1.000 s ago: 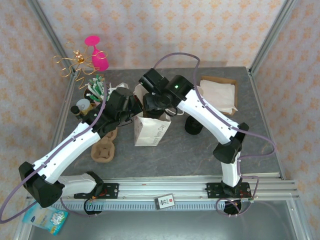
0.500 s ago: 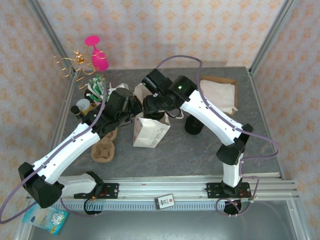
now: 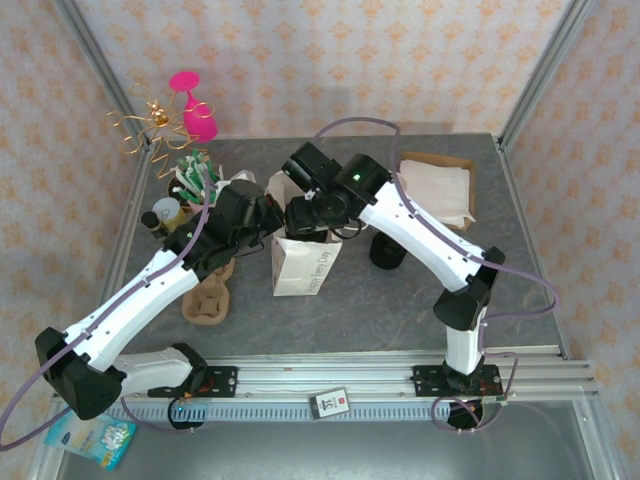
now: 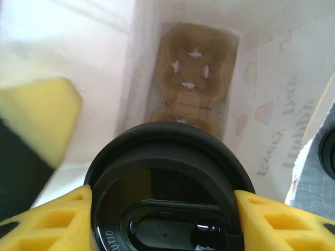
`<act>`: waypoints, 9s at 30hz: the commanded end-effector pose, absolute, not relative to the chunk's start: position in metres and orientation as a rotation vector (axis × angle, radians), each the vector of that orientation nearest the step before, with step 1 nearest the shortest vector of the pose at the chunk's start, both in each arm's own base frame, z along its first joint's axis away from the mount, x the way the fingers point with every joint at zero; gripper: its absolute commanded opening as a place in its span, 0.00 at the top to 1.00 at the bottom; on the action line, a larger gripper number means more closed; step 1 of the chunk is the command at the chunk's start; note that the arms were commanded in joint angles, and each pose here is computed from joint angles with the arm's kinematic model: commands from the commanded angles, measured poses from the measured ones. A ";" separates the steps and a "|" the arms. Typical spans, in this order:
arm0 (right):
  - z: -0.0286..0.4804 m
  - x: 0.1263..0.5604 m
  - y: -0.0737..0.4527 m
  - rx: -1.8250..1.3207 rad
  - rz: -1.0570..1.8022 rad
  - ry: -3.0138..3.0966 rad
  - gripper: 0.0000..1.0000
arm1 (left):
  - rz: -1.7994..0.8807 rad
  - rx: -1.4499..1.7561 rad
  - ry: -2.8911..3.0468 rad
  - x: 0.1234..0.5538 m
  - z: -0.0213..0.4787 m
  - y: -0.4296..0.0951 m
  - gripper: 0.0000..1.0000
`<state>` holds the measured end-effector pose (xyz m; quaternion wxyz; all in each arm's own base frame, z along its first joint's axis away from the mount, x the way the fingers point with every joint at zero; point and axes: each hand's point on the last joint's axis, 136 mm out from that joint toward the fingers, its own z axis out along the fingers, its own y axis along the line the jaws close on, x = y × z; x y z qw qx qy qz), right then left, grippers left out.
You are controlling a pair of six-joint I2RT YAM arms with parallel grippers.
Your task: Pack the takeout coffee
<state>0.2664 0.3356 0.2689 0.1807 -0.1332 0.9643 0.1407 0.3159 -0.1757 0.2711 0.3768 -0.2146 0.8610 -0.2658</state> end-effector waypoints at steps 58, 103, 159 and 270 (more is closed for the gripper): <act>0.344 0.273 0.322 -0.321 0.530 2.535 0.29 | -0.577 -0.487 2.260 0.314 0.264 -0.153 0.63; 0.362 0.367 0.294 -0.360 0.941 2.158 0.14 | -0.100 -0.464 2.100 0.355 0.330 -0.014 0.24; 0.325 0.380 0.276 -0.303 0.893 2.240 0.00 | 0.037 -0.377 2.353 0.412 0.264 -0.006 1.00; 0.345 0.397 0.151 0.146 0.819 2.105 0.00 | -0.458 -0.051 2.141 0.327 0.402 -0.155 0.77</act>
